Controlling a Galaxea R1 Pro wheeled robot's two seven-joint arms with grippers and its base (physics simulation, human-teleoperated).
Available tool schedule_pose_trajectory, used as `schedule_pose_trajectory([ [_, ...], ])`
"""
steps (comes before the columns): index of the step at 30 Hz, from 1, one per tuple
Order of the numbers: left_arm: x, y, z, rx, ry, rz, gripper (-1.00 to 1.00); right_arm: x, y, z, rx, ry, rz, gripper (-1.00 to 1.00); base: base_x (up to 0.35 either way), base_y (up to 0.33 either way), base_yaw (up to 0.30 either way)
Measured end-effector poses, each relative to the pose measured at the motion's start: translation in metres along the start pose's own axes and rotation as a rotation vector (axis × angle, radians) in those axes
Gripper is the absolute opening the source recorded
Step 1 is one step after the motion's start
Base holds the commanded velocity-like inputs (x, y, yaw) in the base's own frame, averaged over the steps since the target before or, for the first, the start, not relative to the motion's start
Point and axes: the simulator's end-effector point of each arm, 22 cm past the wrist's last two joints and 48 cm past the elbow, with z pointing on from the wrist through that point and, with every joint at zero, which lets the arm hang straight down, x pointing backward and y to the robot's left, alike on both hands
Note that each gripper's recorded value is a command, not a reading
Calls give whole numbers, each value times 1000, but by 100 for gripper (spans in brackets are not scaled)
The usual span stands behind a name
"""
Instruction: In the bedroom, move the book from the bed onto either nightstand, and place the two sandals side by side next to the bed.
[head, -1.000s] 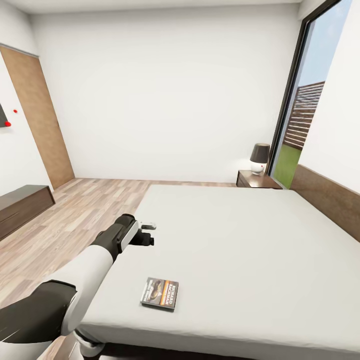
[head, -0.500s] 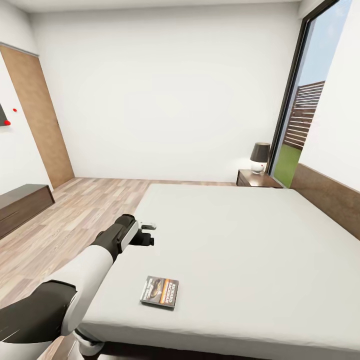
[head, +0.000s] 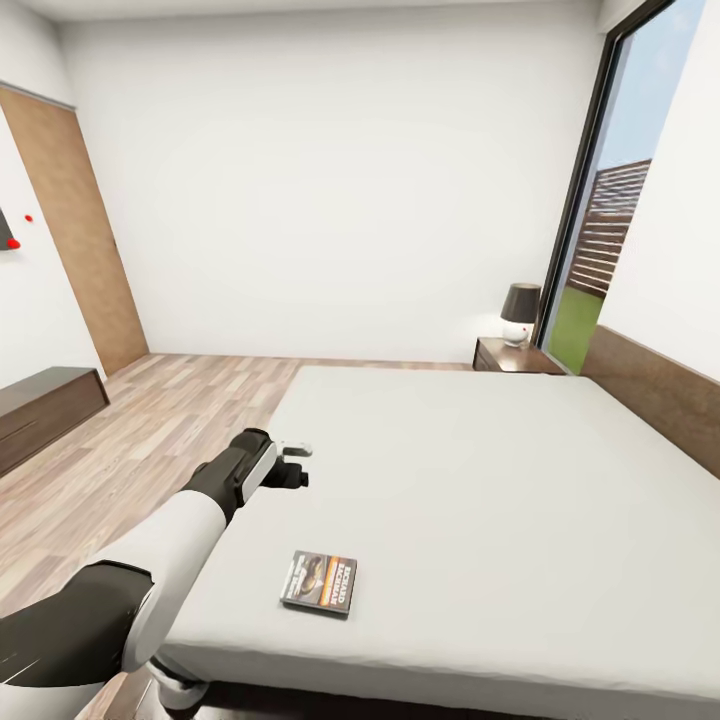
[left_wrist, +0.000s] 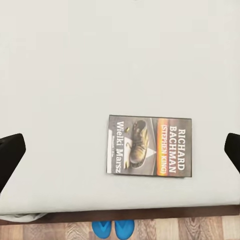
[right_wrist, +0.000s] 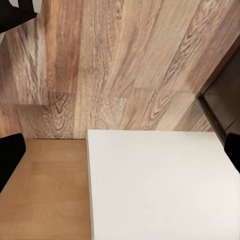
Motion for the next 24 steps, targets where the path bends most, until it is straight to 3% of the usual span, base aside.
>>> schedule_pose_trajectory([
  [24, 12, -3, 20, 11, 33, -2, 100, 16, 1, -1, 1, 43, -44, 100, 0, 0, 0],
])
